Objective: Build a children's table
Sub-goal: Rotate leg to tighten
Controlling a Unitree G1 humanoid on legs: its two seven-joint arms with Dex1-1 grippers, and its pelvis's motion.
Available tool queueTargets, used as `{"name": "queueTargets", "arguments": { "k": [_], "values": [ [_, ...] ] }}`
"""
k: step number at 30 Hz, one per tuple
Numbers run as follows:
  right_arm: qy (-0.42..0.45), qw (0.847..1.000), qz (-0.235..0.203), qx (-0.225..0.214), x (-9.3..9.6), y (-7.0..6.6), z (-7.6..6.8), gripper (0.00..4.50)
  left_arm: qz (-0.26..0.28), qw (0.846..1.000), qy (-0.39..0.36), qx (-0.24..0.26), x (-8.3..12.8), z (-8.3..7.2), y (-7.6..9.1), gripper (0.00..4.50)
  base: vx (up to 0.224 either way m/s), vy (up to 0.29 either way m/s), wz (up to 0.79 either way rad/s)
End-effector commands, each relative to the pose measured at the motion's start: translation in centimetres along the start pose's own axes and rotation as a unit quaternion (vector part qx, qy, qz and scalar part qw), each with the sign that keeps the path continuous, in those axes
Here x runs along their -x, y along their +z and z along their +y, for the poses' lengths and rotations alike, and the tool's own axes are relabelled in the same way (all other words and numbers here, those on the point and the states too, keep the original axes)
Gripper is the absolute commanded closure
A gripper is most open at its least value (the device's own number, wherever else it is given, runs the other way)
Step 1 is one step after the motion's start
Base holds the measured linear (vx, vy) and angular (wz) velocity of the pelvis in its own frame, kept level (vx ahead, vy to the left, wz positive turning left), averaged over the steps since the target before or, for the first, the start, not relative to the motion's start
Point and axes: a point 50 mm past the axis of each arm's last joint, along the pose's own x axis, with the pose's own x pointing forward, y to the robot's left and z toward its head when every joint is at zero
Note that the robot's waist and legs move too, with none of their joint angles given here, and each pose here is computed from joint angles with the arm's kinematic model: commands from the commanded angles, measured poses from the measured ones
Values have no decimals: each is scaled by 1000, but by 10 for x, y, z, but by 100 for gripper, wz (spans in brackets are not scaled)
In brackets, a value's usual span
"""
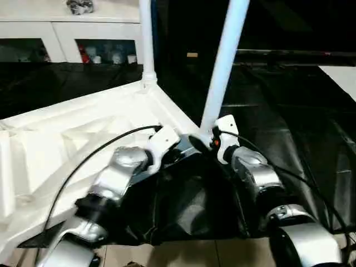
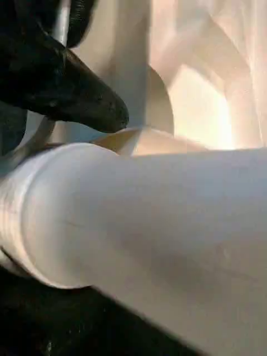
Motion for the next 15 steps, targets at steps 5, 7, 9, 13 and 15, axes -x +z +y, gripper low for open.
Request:
{"name": "queueTargets", "arguments": {
  "k": [5, 7, 9, 13, 15],
  "values": [
    [140, 989, 7, 36, 10, -4, 13, 67, -50, 993, -95, -46, 8, -11, 16, 450, 0, 0, 0],
    [182, 982, 9, 40, 16, -6, 15, 67, -47, 992, -104, -49, 12, -10, 15, 450, 0, 0, 0],
    [220, 975, 10, 40, 23, -7, 16, 67, -43, 991, -114, -50, 16, -9, 13, 450, 0, 0, 0],
    [299, 953, 25, 40, 38, -11, 21, 67, -37, 989, -135, -51, 22, -9, 11, 450, 0, 0, 0],
    [328, 943, 33, 37, 43, -12, 24, 103, -34, 987, -147, -49, 25, -10, 9, 450, 0, 0, 0]
  ]
}}
